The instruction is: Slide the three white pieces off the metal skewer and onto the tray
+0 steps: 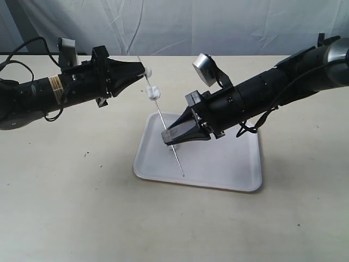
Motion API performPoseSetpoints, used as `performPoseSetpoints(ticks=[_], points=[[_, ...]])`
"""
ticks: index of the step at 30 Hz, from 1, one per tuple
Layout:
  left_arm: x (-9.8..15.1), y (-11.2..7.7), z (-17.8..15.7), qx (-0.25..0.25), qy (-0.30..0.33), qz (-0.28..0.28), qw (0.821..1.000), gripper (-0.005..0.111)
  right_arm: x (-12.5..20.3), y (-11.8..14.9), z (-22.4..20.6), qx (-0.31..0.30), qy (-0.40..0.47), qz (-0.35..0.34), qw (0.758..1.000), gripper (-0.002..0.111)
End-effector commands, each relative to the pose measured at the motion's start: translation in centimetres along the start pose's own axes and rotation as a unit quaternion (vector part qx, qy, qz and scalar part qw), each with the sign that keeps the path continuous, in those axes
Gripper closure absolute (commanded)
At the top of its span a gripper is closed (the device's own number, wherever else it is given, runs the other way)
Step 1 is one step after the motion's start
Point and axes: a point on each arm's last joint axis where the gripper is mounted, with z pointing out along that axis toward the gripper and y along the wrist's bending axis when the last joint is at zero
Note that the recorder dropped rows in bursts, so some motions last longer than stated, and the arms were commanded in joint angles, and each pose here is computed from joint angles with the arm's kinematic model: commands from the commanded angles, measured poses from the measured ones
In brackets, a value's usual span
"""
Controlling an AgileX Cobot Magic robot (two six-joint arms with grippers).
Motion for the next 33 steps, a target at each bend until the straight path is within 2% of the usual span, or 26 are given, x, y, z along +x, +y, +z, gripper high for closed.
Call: performPoseSetpoints(ticks=[1,5,8,11,14,17,21,33], points=[[-0.1,-0.4,0.1,0.008,0.001,0.004,1.000,0.102,-0.1,0.2,0.1,-0.004,0.003,-0.008,1.000,0.109],[0.0,-0.4,0.1,0.008,0.004,0.005,1.000,0.102,-0.1,0.2,0.1,-0.004,0.003,-0.008,1.000,0.109],[-0.5,-0.5,0.0,0.011,-0.023,0.000,1.000,0.107,0.1,0.1,0.1,0.000,0.009,-0.006,1.000,0.109],[-1.4,-0.5,0.0,0.016,-0.072,-0.011,0.997,0.107,0.3,-0.1,0.1,0.009,0.024,0.004,1.000,0.109],[-2.0,-0.7,0.0,0.018,-0.095,0.008,0.995,0.107,0.5,-0.1,0.1,0.012,0.031,0.011,0.999,0.109],[-2.6,-0.1,0.0,-0.021,-0.114,0.027,0.993,0.107,0.5,0.1,0.5,0.011,0.036,0.014,0.999,0.109],[-3.6,-0.1,-0.3,-0.024,-0.173,0.026,0.984,0.107,1.1,0.9,2.1,0.009,0.066,0.010,0.998,0.109],[-4.9,0.9,-0.8,-0.091,-0.236,0.037,0.967,0.107,2.7,2.0,4.6,0.024,0.137,0.013,0.990,0.109]])
